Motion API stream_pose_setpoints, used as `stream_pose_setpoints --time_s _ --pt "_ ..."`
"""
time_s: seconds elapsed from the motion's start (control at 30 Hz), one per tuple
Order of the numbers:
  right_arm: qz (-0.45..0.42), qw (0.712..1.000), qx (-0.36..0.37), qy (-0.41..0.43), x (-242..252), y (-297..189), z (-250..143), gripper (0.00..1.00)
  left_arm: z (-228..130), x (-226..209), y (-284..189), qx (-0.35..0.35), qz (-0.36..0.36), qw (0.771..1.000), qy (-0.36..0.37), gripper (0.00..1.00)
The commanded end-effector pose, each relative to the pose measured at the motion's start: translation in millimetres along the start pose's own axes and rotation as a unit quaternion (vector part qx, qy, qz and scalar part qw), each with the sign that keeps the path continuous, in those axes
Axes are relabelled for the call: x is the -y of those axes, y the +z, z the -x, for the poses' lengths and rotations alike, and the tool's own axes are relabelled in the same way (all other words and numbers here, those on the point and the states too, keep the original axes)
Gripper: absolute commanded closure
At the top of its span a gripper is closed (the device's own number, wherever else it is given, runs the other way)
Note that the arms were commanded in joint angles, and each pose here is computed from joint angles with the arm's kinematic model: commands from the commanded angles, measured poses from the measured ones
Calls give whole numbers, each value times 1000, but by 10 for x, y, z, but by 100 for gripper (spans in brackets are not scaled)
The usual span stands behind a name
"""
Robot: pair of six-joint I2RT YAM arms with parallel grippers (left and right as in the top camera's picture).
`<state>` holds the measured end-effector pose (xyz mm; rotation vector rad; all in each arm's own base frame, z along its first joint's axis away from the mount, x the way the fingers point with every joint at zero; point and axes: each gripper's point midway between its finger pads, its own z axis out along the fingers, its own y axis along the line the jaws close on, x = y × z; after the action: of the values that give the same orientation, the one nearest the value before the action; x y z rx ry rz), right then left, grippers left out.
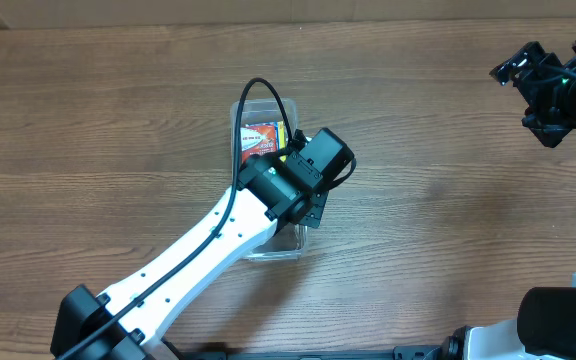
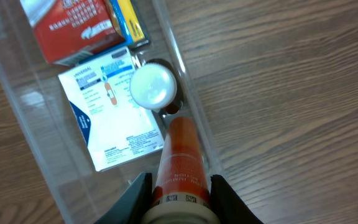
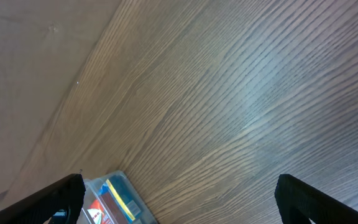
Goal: Pack container
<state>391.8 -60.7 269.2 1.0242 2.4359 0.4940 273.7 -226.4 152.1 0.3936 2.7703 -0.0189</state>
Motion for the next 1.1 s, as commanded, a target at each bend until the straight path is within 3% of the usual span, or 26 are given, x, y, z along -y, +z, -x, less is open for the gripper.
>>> stream_pose_setpoints --time_s 0.0,0.1,0.2,0.23,0.3,0.5,0.67,0.8,0.93,1.07 --pt "5 1000 2 -4 -30 -21 5 0 -58 -49 208 5 10 1000 -13 78" --pt "5 1000 2 -4 -30 -21 5 0 -94 -42 303 6 8 1000 -14 74" --pt "5 1000 2 -4 -30 -21 5 0 -79 -58 299 7 8 1000 -17 54" --pt "5 1000 2 -4 -30 -21 5 0 -73 -71 296 7 8 1000 -19 41" --pt "5 1000 2 -4 -30 -21 5 0 -18 -116 229 8 10 1000 -26 0" --pt "5 1000 2 -4 -30 -21 5 0 489 -426 -641 53 22 996 -62 0" --pt "5 1000 2 -4 -30 -21 5 0 589 -1513 -1434 87 117 970 -192 0" --pt "5 1000 2 -4 -30 -21 5 0 192 -2426 -1550 42 168 927 -333 0" --pt "5 1000 2 -4 -30 -21 5 0 92 -2681 -1407 13 115 933 -340 0" --pt "5 1000 2 -4 -30 -21 5 0 31 -2711 -1363 -2 108 931 -348 0"
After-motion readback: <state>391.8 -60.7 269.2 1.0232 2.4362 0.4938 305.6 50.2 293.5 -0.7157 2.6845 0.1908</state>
